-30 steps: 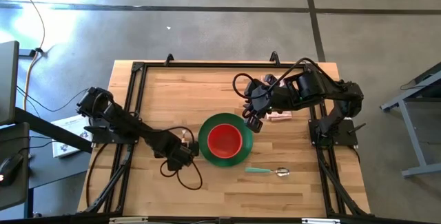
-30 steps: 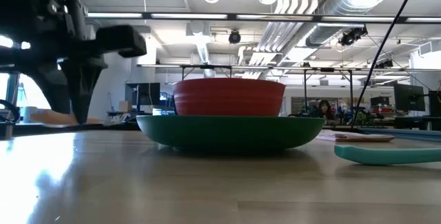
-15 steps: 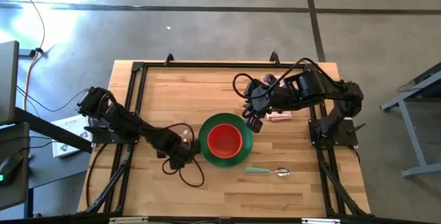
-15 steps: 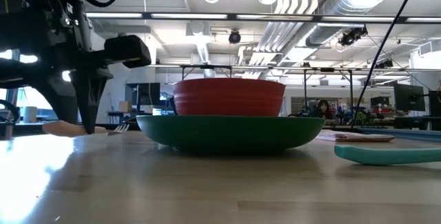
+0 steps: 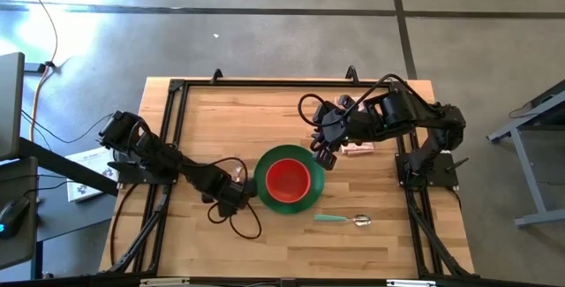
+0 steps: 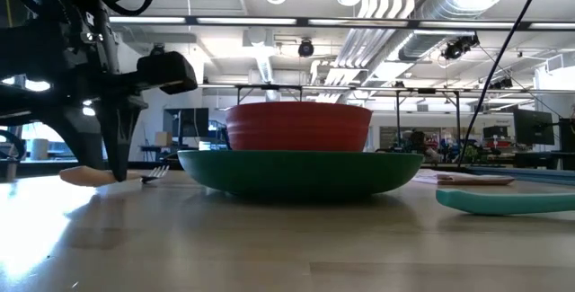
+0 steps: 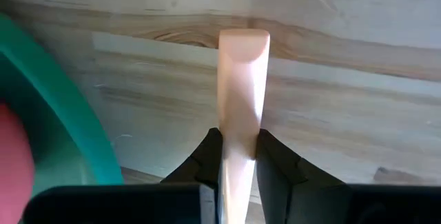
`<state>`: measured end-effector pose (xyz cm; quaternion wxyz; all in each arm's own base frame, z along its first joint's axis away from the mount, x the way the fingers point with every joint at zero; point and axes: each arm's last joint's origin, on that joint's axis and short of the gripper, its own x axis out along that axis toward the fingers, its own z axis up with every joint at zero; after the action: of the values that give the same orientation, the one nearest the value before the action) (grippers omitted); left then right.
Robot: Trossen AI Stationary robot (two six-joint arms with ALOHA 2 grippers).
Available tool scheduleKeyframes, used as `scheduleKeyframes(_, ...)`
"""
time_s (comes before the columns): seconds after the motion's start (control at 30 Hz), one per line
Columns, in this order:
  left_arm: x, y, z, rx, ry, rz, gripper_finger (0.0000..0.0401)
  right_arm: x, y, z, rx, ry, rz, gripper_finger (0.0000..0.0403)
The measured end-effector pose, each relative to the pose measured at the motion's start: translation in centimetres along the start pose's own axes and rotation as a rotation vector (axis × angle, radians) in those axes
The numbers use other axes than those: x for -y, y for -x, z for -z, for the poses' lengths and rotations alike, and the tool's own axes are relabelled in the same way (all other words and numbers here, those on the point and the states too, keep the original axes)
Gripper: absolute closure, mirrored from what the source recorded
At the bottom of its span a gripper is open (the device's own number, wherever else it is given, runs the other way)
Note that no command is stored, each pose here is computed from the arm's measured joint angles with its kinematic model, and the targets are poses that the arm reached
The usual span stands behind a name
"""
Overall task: Set table place
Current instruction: Put the light orange spoon beside the green plate, then put the blue spoon into the orange bowl
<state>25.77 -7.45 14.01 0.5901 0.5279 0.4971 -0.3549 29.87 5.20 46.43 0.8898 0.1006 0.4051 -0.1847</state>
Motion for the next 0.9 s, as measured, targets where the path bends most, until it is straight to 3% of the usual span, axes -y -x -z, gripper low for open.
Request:
scheduleKeyframes(0.07, -0.1, 0.0, 0.0, 0.000, 0.022, -0.012, 0.0352, 0.0, 0.0, 0.0, 0.000, 0.000, 0.000, 0.0336)
scheduleKeyframes(0.27, -0.2, 0.0, 0.1, -0.055, 0.020, -0.045, 0.0275, 0.0, 0.0, 0.0, 0.000, 0.000, 0.000, 0.0336)
scheduleKeyframes(0.47, -0.2, 0.1, 0.1, -0.051, 0.066, -0.036, 0.0263, 0.0, 0.0, 0.0, -0.002, 0.002, 0.000, 0.0336)
scheduleKeyframes(0.7, -1.7, 3.2, 0.1, -0.066, 0.379, -0.078, 0.0260, 0.2, 0.9, 0.9, -0.046, -0.079, 0.007, 0.0336)
scheduleKeyframes(0.9, -2.3, 6.5, 1.0, -0.093, 0.689, -0.284, 0.0260, -0.9, 1.7, 1.6, 0.013, -0.073, 0.055, 0.0336)
